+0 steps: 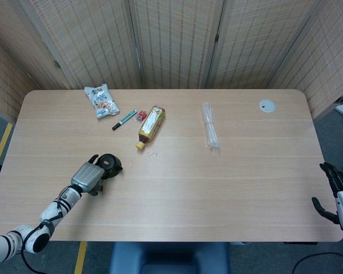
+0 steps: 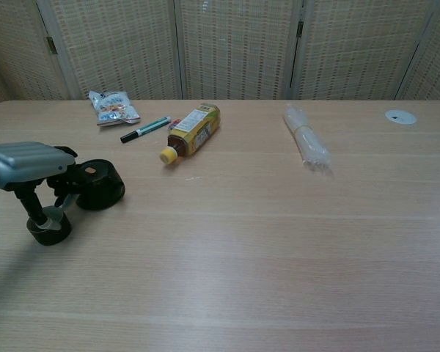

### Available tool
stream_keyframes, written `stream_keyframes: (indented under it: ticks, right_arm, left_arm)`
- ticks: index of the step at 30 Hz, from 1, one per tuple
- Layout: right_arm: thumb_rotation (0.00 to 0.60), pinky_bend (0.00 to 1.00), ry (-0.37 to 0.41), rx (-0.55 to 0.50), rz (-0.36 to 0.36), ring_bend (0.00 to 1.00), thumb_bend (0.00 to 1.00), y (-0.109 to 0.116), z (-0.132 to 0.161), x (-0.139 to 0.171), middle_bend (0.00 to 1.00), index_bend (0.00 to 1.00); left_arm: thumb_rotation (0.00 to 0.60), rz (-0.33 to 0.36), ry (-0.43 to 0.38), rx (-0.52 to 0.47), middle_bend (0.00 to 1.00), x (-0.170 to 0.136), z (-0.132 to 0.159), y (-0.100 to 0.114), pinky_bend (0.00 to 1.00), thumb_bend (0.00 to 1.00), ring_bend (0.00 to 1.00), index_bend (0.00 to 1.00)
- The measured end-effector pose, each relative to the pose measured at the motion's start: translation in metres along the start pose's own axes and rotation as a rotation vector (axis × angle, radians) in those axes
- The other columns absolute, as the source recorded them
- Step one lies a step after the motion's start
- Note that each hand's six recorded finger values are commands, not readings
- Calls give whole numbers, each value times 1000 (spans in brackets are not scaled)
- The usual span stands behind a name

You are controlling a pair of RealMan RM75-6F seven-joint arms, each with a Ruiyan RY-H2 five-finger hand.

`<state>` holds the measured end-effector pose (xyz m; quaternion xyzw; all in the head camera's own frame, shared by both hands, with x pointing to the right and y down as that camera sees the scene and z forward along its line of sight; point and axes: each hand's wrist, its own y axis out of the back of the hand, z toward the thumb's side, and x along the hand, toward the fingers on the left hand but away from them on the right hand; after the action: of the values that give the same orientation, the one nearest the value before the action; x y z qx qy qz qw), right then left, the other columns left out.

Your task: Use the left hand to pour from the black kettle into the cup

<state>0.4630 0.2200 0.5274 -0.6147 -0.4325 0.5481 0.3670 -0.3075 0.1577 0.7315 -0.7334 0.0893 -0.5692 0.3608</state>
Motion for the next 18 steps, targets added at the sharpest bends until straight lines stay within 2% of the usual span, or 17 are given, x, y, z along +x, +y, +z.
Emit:
stream_keyframes:
  ticks: [7, 14, 18]
  right_arm:
    - [600, 0, -4, -1, -3, 179, 353, 0, -1, 0, 137, 79]
    - [600, 0, -5, -1, -3, 180, 353, 0, -1, 0, 137, 80]
    - [600, 0, -7, -1, -4, 179, 353, 1, -2, 0, 137, 79]
  left_arm:
    - [600, 8, -4, 7, 733, 2, 1, 4, 0, 215, 573, 711]
    - [600, 15, -14, 15, 858, 5, 3, 10, 0, 213, 697, 829]
    - [600, 21, -21, 12, 887, 8, 5, 14, 0, 210, 730, 861]
